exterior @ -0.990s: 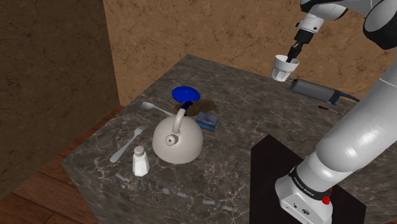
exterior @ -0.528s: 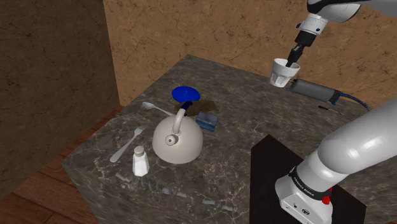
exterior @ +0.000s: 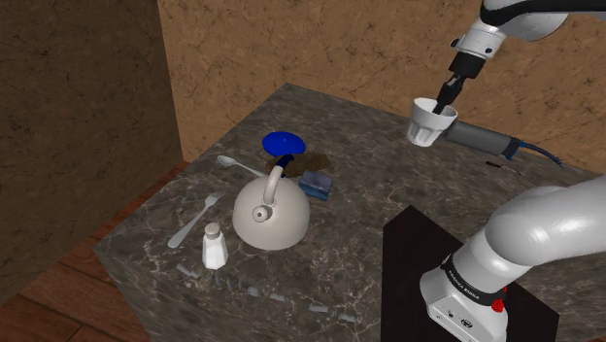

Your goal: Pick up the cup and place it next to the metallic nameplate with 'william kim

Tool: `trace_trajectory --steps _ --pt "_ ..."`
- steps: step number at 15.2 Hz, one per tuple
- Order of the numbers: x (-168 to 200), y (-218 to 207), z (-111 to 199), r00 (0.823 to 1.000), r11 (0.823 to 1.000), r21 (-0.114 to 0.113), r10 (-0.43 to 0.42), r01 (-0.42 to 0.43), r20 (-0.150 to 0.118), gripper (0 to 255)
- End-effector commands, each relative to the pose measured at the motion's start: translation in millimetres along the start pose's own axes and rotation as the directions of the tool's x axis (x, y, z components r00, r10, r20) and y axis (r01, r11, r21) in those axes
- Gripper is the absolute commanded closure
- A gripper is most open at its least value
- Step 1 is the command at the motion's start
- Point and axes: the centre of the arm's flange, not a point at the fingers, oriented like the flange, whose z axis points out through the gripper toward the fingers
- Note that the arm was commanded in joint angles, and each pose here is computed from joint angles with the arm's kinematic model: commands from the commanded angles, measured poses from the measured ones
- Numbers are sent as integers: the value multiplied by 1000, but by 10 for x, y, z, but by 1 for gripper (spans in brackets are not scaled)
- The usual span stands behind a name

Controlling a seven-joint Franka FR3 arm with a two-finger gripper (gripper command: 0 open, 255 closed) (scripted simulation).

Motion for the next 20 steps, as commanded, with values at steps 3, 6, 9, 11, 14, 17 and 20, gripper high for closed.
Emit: trace_trajectory --steps 3,6,9,11,14,17,20 --pt "-172 -506 81 1000 1000 -1 1 -1 0 255" --pt "-296 -876 146 1000 1000 -1 1 -1 0 255" --pt "-420 -1246 212 1000 1000 -1 1 -1 0 255" --pt "-503 -1493 256 1000 1000 -1 1 -1 0 255" --pt "-626 -1864 321 1000 1000 -1 1 -1 0 255" --pt "-750 -2234 387 1000 1000 -1 1 -1 0 255" --pt "-874 -2605 452 1000 1000 -1 1 -1 0 255"
